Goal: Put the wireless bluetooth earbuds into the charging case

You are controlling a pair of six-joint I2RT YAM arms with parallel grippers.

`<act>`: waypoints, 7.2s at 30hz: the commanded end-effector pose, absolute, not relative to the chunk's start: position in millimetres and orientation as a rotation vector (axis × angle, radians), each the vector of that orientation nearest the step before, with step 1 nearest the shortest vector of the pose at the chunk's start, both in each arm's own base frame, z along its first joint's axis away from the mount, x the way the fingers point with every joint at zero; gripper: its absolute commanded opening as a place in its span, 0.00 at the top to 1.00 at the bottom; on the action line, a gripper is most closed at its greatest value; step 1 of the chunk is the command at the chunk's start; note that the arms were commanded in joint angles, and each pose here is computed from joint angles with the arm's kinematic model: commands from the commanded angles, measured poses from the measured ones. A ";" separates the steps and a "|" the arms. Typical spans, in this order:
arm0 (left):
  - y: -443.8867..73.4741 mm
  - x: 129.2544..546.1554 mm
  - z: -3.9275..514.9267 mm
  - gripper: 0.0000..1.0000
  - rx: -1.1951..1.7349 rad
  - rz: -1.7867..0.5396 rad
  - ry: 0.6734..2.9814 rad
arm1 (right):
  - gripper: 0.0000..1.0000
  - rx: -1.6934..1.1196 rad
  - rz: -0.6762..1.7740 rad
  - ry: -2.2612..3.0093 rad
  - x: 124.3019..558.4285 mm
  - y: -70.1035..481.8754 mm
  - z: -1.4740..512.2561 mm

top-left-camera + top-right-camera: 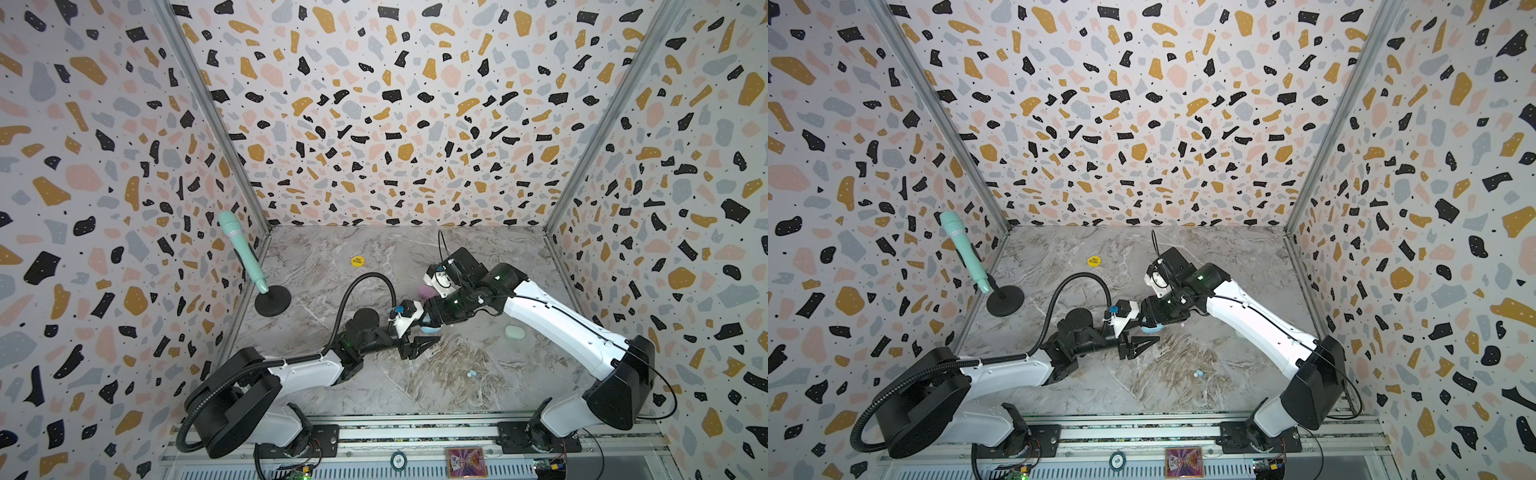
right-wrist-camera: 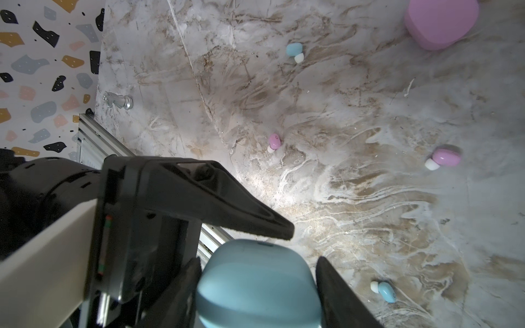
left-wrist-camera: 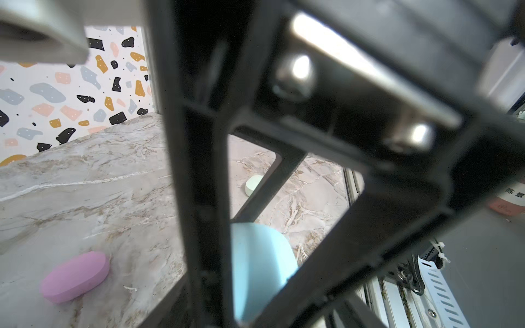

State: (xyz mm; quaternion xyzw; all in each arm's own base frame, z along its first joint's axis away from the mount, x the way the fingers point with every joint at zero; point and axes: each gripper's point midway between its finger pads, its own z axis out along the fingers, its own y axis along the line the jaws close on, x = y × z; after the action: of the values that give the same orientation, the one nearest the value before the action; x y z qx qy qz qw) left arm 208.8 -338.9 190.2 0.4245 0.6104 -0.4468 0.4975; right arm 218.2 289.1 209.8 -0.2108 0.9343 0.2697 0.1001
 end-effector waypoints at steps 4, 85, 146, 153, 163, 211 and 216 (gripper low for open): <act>-341.8 203.0 206.3 0.42 1.042 -1.097 1.388 | 0.44 -0.649 0.819 2.741 215.7 290.4 220.7; -344.6 180.0 214.6 0.75 1.125 -1.232 1.391 | 0.26 -1.315 0.563 2.069 177.1 262.6 241.5; -339.2 178.1 229.8 0.83 1.091 -1.229 1.346 | 0.11 -1.055 0.438 2.127 219.7 243.5 269.0; -330.8 190.9 241.6 0.83 0.987 -1.239 1.339 | 0.01 -0.974 0.607 2.185 214.4 238.0 280.7; -312.1 207.4 253.3 0.83 0.850 -1.245 1.343 | 0.01 -0.752 0.740 2.359 209.6 212.3 264.1; -308.4 205.7 235.2 0.83 0.874 -1.235 1.320 | 0.23 0.558 0.693 2.856 162.4 162.6 43.7; -307.9 206.6 234.7 0.83 0.873 -1.226 1.326 | 0.23 0.527 0.699 2.874 167.6 168.4 41.9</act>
State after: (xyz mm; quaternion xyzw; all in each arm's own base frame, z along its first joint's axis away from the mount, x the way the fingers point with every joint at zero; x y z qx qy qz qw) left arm 207.2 -308.1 213.8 0.3556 0.5914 -0.5155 0.5080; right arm 160.4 161.4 34.3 0.1927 0.9541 0.2211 0.0613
